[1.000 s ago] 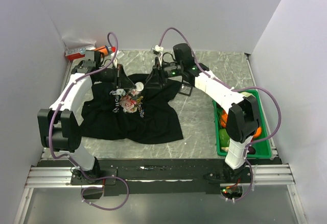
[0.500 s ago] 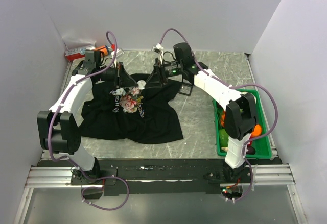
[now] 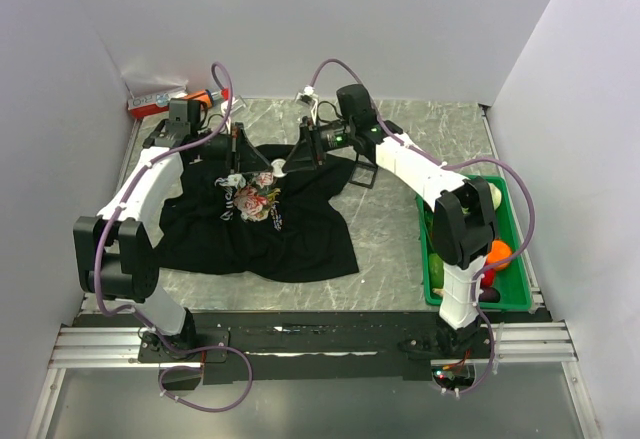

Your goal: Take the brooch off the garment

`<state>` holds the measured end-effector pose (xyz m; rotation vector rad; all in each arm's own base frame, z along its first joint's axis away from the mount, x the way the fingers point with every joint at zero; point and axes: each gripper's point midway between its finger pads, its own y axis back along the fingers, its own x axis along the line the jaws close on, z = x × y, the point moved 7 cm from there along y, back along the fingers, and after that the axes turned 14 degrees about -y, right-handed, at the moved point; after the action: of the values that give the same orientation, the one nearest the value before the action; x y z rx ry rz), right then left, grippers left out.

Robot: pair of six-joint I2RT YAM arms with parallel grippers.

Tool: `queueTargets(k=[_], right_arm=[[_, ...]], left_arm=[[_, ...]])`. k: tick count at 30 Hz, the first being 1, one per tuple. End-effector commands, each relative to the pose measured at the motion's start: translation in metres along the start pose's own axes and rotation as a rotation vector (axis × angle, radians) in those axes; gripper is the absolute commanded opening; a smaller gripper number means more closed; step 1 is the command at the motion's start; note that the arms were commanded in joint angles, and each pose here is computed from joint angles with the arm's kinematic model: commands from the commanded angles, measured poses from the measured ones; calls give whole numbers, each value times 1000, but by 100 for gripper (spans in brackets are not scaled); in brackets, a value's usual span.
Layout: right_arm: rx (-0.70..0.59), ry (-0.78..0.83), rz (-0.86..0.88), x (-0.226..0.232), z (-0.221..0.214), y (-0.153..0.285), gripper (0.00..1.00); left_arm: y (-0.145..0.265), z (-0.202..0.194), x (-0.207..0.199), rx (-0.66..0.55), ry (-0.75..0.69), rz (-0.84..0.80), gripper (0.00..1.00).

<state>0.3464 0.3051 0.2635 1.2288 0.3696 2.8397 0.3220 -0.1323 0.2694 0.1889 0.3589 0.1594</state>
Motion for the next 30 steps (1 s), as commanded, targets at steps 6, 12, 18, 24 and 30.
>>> queueTargets(k=[6, 12, 18, 24, 30], right_arm=[[-28, 40, 39, 5, 16, 5, 45], [-19, 35, 50, 4, 13, 4, 43], [-10, 31, 77, 4, 12, 4, 46], [-8, 29, 88, 2, 12, 3, 45], [-8, 29, 86, 2, 12, 2, 39]], left_arm=[[-3, 16, -5, -25, -82, -57, 1], [-3, 17, -5, -29, -69, -57, 1], [-3, 17, -4, -34, -58, -69, 1], [-5, 19, -3, -39, -49, -83, 1], [-5, 18, -1, -39, -44, -84, 1]])
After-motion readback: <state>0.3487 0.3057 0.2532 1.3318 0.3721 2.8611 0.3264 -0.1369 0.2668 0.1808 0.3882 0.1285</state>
